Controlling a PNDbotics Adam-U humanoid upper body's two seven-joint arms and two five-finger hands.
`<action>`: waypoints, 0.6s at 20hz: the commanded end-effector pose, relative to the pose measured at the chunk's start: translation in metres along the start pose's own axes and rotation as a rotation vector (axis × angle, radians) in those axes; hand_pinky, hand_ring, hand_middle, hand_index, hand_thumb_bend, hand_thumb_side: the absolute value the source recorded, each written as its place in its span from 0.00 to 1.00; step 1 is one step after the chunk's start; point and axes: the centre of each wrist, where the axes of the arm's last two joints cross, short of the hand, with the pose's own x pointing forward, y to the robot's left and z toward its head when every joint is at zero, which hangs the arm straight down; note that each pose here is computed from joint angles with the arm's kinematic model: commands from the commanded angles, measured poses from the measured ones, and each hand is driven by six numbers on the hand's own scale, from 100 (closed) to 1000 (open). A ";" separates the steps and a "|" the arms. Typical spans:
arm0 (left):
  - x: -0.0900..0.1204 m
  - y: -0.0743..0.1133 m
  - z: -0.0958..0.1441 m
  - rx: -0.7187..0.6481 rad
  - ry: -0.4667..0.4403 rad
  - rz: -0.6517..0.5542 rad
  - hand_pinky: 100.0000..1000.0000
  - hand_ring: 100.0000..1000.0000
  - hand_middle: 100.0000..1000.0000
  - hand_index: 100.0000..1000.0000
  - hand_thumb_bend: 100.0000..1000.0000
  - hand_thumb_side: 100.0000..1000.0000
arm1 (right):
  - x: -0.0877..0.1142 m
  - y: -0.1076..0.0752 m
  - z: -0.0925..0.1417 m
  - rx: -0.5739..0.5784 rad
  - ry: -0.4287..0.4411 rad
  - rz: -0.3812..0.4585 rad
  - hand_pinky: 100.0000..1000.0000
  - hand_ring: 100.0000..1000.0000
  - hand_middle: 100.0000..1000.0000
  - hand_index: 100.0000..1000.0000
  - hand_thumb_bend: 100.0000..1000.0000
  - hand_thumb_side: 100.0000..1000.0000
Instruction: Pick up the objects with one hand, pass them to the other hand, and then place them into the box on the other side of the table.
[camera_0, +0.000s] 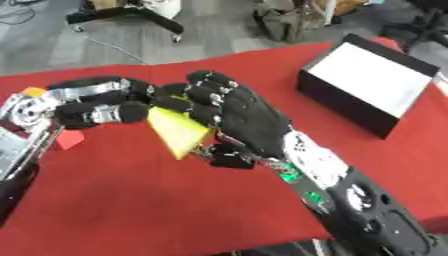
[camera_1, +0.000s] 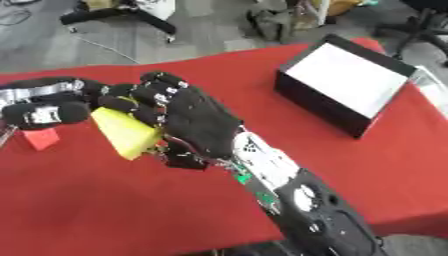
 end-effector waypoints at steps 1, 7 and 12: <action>0.003 0.016 0.015 0.124 -0.021 -0.021 0.71 0.74 0.72 0.77 0.52 0.73 | -0.004 -0.018 -0.007 -0.055 -0.042 0.005 0.74 0.60 0.11 0.19 0.00 0.00; -0.022 0.028 0.061 0.490 0.050 -0.008 0.67 0.68 0.67 0.74 0.38 0.75 | -0.046 -0.026 0.032 -0.069 0.257 -0.001 0.72 0.61 0.06 0.17 0.00 0.00; -0.041 0.012 0.104 0.822 0.104 -0.008 0.66 0.65 0.64 0.73 0.32 0.73 | -0.119 -0.046 0.110 -0.084 0.730 0.083 0.72 0.61 0.05 0.19 0.00 0.00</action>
